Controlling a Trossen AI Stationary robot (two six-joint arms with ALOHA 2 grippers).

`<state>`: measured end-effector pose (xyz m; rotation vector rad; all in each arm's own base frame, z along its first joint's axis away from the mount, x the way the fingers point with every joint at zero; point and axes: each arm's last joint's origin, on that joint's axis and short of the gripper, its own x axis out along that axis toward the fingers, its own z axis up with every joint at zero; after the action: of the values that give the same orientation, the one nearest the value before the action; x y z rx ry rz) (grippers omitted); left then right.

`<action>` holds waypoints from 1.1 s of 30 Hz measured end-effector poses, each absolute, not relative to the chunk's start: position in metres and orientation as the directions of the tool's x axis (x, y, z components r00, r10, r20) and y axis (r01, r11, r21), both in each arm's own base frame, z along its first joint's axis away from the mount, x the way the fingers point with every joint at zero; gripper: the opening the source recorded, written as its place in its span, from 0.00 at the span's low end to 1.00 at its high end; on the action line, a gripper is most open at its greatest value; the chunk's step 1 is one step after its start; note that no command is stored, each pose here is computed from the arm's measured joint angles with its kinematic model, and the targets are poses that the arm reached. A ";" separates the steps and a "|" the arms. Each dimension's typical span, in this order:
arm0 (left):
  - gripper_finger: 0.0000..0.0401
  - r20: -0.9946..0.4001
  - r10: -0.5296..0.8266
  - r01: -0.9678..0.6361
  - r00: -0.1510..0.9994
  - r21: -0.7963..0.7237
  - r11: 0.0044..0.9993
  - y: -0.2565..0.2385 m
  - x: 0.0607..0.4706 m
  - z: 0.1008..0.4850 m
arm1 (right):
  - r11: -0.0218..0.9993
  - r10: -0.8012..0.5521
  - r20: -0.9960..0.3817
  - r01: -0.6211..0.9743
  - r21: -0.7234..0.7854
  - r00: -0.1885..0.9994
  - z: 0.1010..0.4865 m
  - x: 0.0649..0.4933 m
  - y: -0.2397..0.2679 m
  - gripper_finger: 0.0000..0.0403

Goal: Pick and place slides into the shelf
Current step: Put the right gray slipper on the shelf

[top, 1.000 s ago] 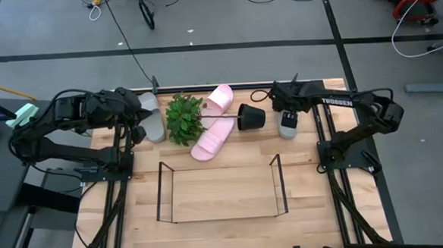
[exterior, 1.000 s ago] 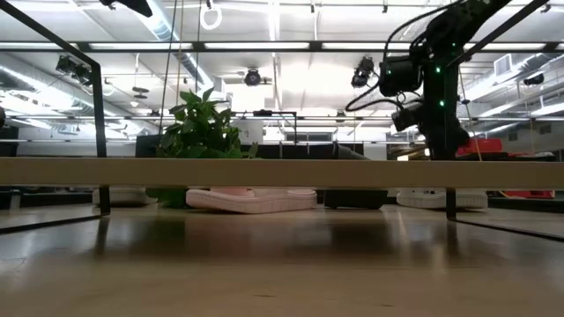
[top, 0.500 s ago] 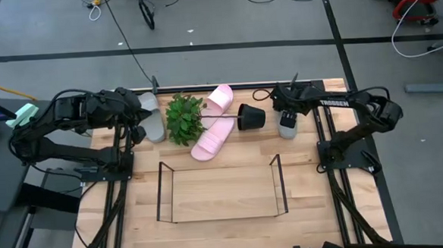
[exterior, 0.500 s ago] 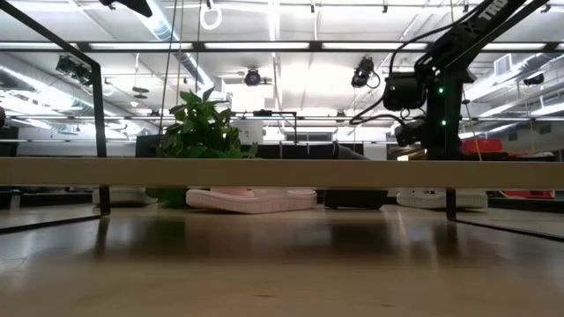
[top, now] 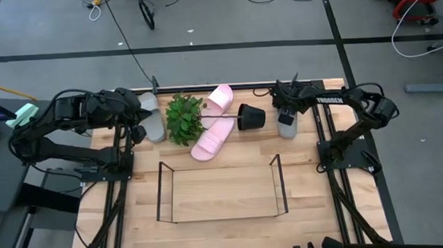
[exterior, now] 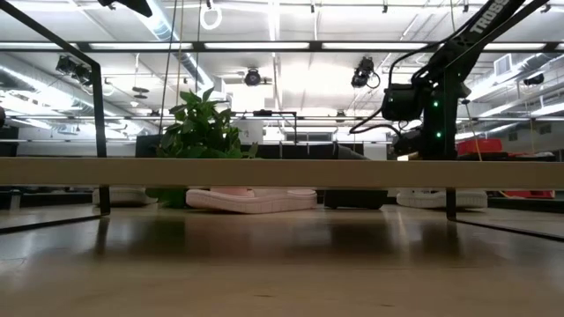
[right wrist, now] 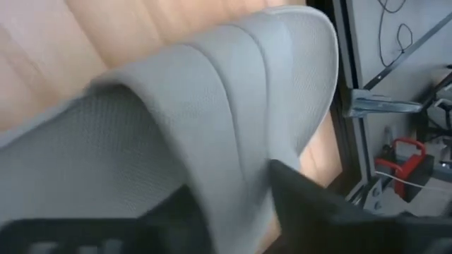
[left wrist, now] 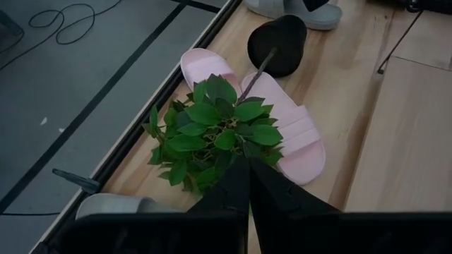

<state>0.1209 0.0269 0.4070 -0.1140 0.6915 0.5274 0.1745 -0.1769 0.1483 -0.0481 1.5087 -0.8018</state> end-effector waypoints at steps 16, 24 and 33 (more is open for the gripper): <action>0.03 -0.634 0.425 -0.498 0.646 0.072 0.864 0.027 0.121 0.407 | 0.794 -0.437 -0.888 0.403 -0.455 -0.144 0.240 0.188 -0.182 0.02; 0.05 -0.634 0.426 -0.499 0.645 0.072 0.864 0.027 0.121 0.407 | 0.798 -0.396 -0.914 0.457 -0.393 -0.094 0.308 0.194 -0.174 0.02; 0.04 -0.634 0.426 -0.497 0.645 0.074 0.864 0.027 0.121 0.407 | 0.812 -0.375 -0.925 0.504 -0.294 0.066 0.358 0.216 -0.135 0.02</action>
<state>0.1209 0.0270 0.4070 -0.1101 0.6922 0.5266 0.2157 -0.1355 0.3576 0.1158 1.3509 -0.6654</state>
